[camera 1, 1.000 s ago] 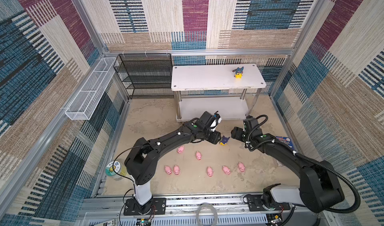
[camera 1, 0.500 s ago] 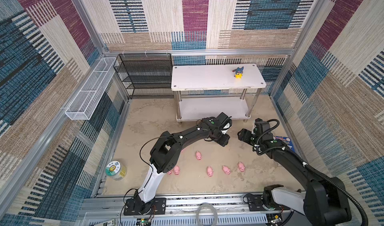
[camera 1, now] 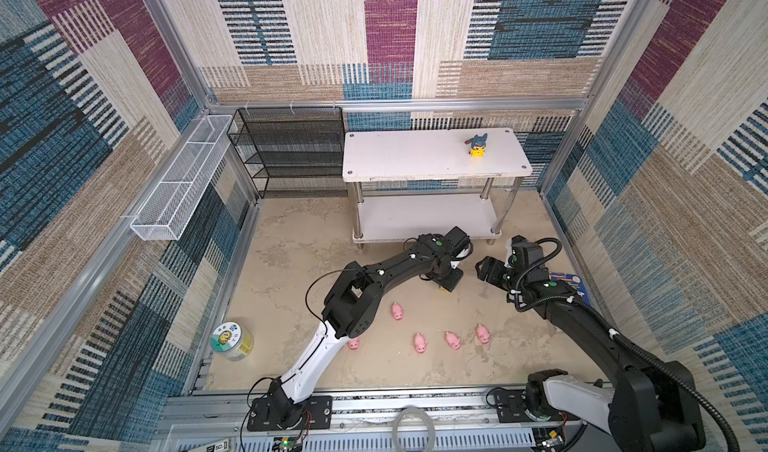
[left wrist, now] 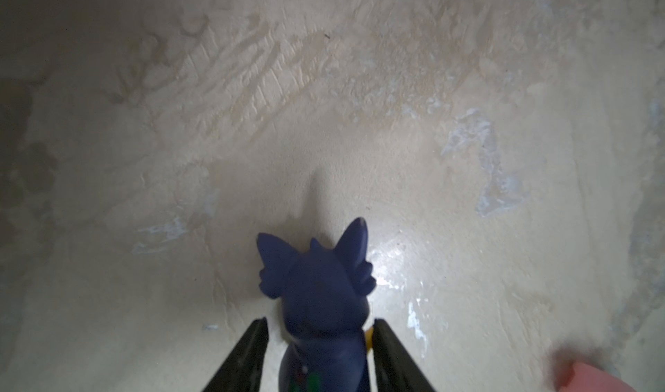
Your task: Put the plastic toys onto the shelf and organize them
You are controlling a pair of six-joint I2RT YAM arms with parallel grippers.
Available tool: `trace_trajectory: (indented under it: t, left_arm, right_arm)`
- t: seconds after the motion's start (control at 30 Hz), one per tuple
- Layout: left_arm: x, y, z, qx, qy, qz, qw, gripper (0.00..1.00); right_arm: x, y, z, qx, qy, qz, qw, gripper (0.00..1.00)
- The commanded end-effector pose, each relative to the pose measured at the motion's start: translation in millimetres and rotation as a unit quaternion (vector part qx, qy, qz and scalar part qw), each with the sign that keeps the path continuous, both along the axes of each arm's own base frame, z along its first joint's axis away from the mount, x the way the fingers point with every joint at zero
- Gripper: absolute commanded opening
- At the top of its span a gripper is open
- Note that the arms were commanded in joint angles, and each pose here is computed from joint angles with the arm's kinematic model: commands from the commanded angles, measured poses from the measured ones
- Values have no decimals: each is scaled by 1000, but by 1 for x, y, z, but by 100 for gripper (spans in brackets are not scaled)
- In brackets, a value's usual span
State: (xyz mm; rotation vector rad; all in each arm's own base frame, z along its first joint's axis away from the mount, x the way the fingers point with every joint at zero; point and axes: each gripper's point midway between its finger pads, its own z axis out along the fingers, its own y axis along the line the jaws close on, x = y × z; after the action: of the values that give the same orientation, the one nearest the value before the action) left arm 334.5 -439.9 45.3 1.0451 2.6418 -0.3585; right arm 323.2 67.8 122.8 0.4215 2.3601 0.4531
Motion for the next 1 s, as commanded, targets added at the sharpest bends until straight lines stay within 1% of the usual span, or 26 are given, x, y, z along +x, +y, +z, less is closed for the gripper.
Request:
trace_trajectory:
  t: [0.0,0.13,0.17,0.27,0.3,0.47,0.57,0.67,0.77,0.83,0.97]
  left_arm:
    - [3,5,-4,20,-9,-8,1000,51]
    - [3,2,-11,18,0,-8,1000,50]
    - [3,2,-14,20,3,-8,1000,48]
    - [1,3,-19,25,5,-12,1000,39]
    - [2,3,-20,25,6,-13,1000,34]
    - [-1,4,-11,9,20,-21,1000,15]
    - [-6,5,-3,-9,32,-37,999,8]
    - [-13,5,8,-44,49,-55,996,6]
    - [-22,5,27,-92,67,-70,991,5]
    - [-29,5,45,-126,69,-81,986,5]
    - [-46,7,84,-202,65,-106,972,7]
  right_arm:
    - [3,0,6,-3,-10,3,1000,86]
    - [3,-1,5,-5,-8,2,1000,86]
    - [3,-1,4,-5,-7,3,1000,86]
    - [3,-1,6,-5,-10,4,1000,86]
    - [3,0,7,-5,-11,4,1000,86]
    - [3,3,12,1,-16,14,1000,86]
    - [2,9,17,10,-26,31,999,86]
    - [0,21,25,26,-41,67,997,86]
    - [-4,34,35,43,-59,108,991,86]
    - [-7,44,42,63,-76,133,986,87]
    - [-18,67,56,116,-102,192,969,88]
